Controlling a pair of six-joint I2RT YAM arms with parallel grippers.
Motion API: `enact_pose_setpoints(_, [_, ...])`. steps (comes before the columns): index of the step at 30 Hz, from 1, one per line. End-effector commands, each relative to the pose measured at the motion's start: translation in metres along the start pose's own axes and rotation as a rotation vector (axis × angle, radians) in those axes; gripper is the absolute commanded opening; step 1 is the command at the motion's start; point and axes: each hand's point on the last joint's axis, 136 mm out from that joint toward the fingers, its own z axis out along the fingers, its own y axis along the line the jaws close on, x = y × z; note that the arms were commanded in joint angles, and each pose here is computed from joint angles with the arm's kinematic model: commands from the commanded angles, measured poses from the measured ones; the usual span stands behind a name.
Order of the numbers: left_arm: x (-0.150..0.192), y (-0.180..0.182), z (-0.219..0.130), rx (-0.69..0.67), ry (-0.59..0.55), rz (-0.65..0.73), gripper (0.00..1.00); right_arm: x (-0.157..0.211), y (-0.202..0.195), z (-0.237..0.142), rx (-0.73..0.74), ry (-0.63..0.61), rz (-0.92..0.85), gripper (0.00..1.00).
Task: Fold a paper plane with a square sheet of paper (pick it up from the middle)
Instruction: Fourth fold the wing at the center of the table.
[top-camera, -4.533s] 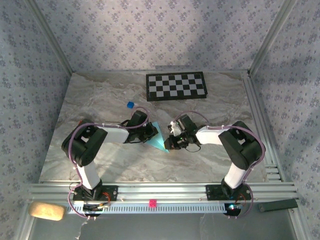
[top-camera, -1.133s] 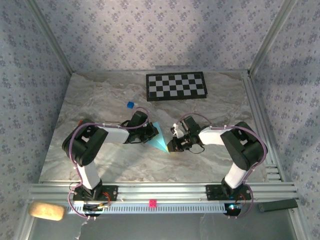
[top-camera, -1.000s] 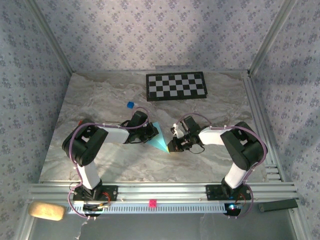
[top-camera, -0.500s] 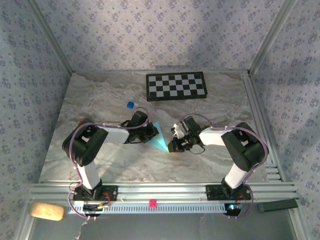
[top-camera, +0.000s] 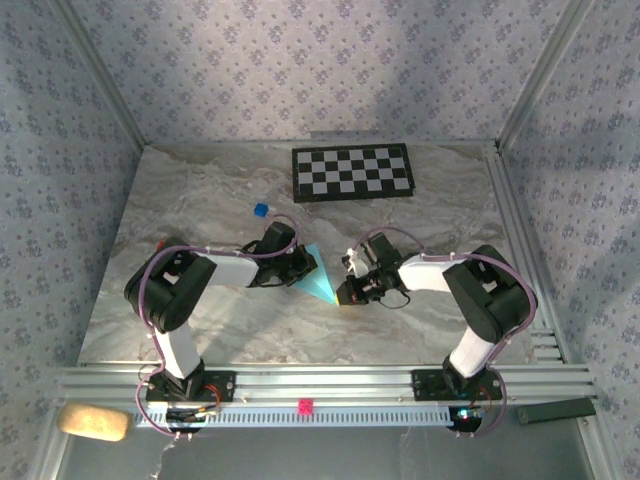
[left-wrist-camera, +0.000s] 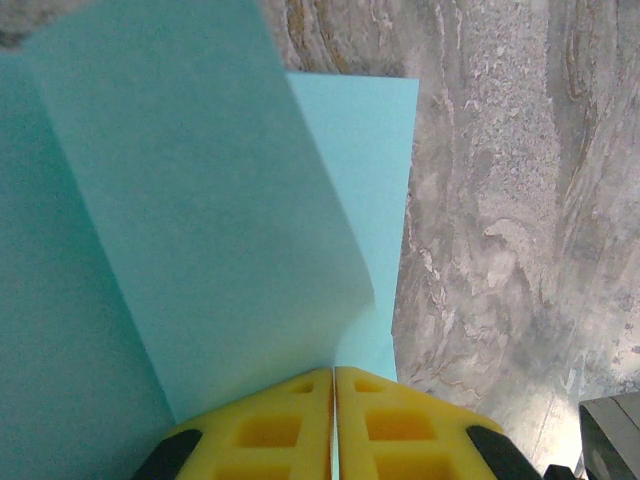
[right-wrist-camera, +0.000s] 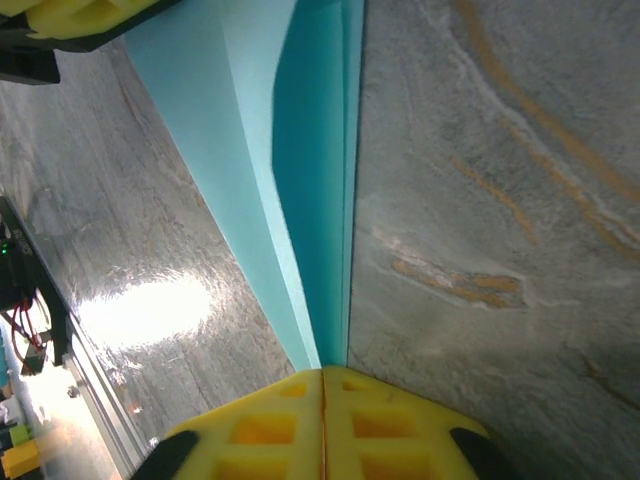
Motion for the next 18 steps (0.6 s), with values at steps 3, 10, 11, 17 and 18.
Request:
enact_pose_setpoints(3, [0.006, 0.04, 0.005, -0.119, 0.01, -0.031, 0.1, 0.011, -0.003, -0.016, 0.065, 0.007, 0.071, 0.17])
enact_pose_setpoints(10, [0.006, 0.039, 0.005, -0.118, 0.01, -0.028, 0.1, -0.019, 0.038, -0.03, -0.059, -0.066, 0.013, 0.13])
enact_pose_setpoints(11, [0.005, 0.039, 0.005, -0.119, 0.01, -0.027, 0.1, -0.022, 0.045, -0.028, -0.074, -0.063, 0.0, 0.11])
enact_pose_setpoints(17, [0.006, 0.04, 0.006, -0.12, 0.01, -0.029, 0.1, -0.029, 0.053, -0.004, -0.063, -0.016, -0.019, 0.02])
enact_pose_setpoints(18, [0.005, 0.04, 0.005, -0.119, 0.01, -0.028, 0.1, -0.03, 0.052, 0.0, -0.058, -0.007, -0.017, 0.01])
